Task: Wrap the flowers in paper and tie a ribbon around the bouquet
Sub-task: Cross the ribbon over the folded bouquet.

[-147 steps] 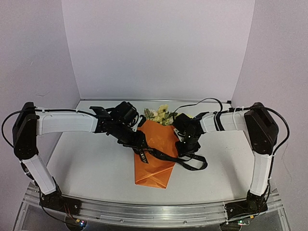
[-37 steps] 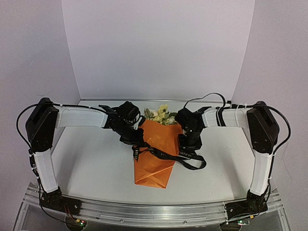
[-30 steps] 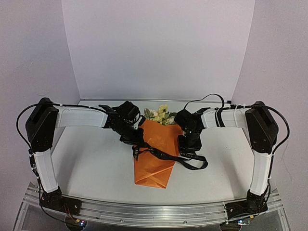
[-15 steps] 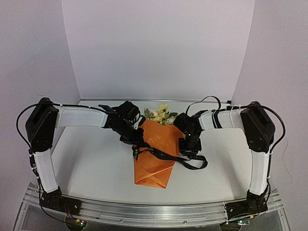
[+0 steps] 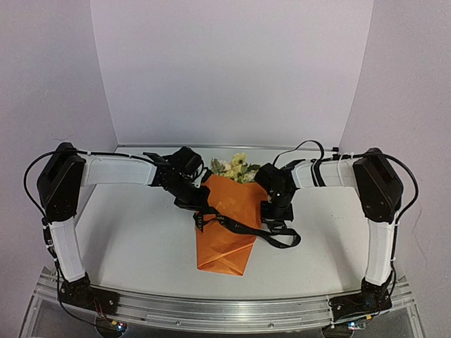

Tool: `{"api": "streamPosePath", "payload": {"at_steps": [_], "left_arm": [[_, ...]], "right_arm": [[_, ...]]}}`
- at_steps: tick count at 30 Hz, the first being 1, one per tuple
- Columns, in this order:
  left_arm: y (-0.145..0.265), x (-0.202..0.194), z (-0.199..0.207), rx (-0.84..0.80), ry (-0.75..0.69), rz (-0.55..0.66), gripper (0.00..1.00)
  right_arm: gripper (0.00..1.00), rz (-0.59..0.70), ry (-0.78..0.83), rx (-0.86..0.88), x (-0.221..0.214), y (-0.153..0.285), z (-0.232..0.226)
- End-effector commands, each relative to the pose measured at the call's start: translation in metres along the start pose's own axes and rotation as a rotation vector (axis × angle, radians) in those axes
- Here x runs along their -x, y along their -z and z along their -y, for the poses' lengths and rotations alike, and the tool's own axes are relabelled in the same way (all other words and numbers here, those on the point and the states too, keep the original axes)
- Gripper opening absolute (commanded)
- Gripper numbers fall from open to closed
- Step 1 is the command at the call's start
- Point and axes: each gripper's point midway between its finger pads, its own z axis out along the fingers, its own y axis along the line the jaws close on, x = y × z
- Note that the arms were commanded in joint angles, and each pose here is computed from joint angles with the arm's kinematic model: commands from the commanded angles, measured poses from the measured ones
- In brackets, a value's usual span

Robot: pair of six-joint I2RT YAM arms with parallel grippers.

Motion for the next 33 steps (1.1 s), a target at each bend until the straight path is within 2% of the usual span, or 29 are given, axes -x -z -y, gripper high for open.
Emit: {"api": "streamPosePath", "payload": {"at_steps": [1,8,20,33], "left_arm": [[0.023,0.027,0.012,-0.045,-0.006,0.098,0.0],[0.037,0.035,0.0,-0.028,0.019,0.14,0.0],[0.055,0.032,-0.03,0.01,0.062,0.169,0.0],[0.067,0.029,-0.056,0.047,0.105,0.189,0.0]], "right_arm": [[0.0,0.045,-0.048,0.162,0.02,0.051,-0.022],[0.0,0.072,-0.16,0.281,0.039,0.083,-0.01],[0.0,0.147,-0.338,0.21,0.046,0.097,0.09],[0.0,0.157,-0.436,0.133,0.033,0.089,0.142]]}}
